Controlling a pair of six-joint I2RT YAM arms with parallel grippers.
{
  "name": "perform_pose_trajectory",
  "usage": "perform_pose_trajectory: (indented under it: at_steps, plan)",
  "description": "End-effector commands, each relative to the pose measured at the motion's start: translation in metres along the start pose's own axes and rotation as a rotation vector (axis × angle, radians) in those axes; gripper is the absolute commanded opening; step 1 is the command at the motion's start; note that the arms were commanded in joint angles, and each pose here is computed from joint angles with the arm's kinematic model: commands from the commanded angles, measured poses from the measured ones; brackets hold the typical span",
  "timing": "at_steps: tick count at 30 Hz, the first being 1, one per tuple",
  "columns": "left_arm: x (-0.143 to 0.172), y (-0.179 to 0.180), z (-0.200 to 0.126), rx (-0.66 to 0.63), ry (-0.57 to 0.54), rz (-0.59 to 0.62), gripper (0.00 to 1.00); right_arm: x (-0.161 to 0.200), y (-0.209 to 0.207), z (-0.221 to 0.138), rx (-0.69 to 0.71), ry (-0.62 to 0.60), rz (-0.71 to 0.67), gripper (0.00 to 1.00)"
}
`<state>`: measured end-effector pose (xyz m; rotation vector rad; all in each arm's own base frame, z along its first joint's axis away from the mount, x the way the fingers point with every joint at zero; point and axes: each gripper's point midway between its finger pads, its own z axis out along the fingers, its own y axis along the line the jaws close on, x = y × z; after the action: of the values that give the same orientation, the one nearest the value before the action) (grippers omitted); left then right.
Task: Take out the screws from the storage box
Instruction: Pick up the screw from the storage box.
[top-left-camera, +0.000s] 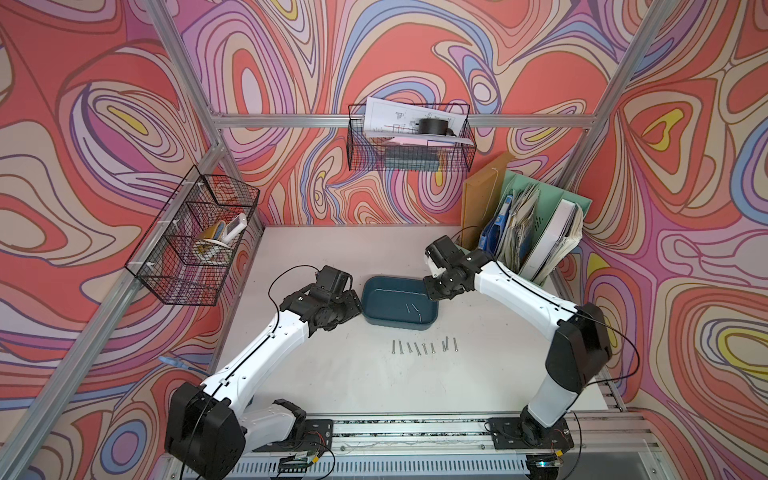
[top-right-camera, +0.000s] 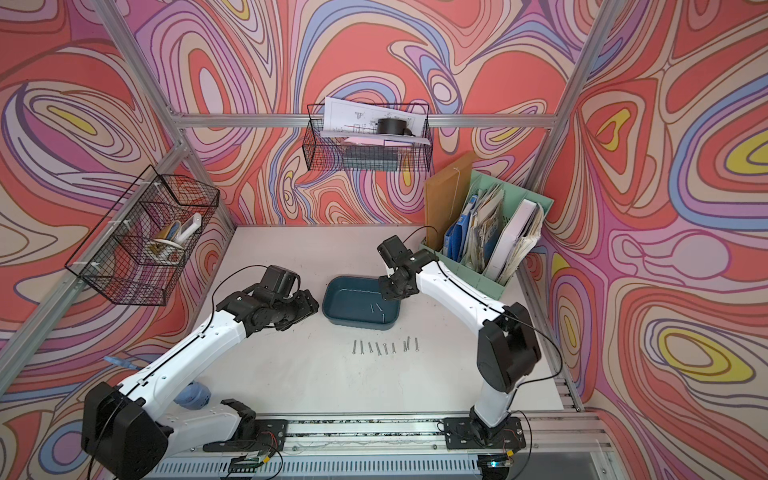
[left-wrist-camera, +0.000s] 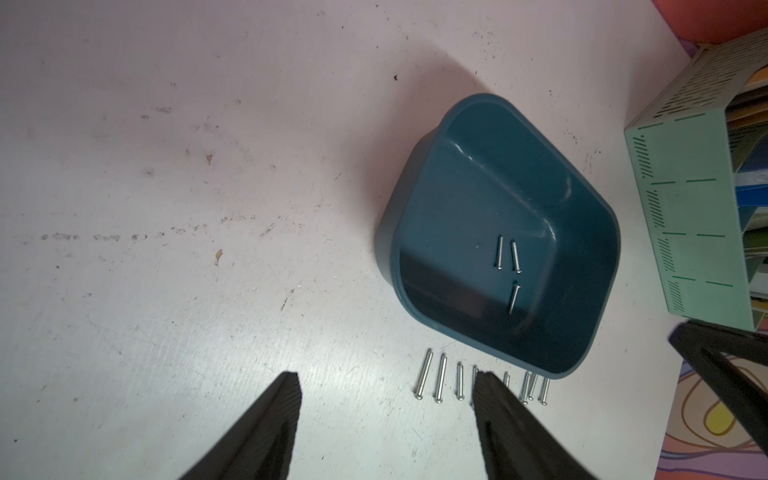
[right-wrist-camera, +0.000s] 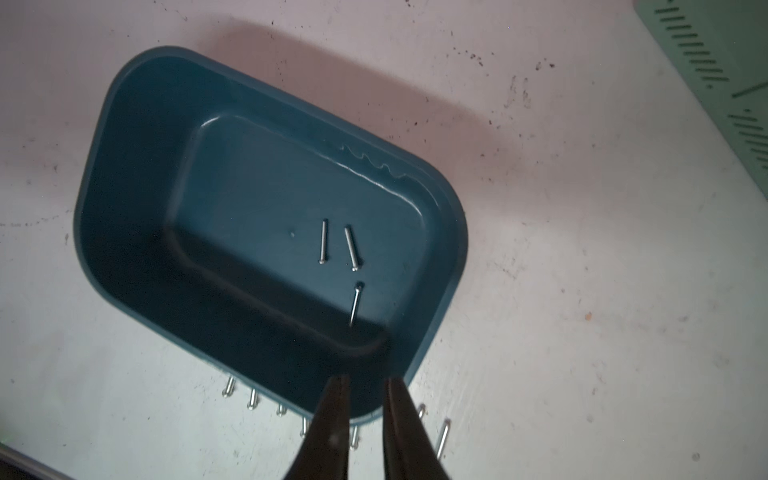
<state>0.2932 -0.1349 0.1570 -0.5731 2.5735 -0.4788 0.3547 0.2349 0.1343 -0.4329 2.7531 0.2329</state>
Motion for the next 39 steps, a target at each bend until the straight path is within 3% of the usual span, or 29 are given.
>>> perform_pose_trajectory:
  at_steps: [1, 9, 17, 23, 39]
  plan:
    - [-0.022, -0.014, -0.002, 0.005, -0.046, 0.019, 0.73, 0.011, -0.003, 0.028, 0.015, 0.102, -0.079, 0.18]
    - [-0.050, -0.014, -0.004, -0.057, -0.068, 0.119, 0.75, 0.012, 0.002, 0.074, 0.001, 0.179, -0.103, 0.19]
    - [-0.060, 0.005, -0.002, -0.094, -0.046, 0.202, 0.75, 0.014, 0.006, 0.095, 0.003, 0.217, -0.067, 0.22]
    - [-0.054, 0.009, -0.001, -0.098, -0.013, 0.250, 0.75, 0.008, 0.011, 0.099, -0.004, 0.221, -0.067, 0.23]
    - [-0.045, 0.014, 0.007, -0.111, 0.029, 0.242, 0.75, 0.041, 0.005, 0.121, 0.058, 0.311, -0.095, 0.22]
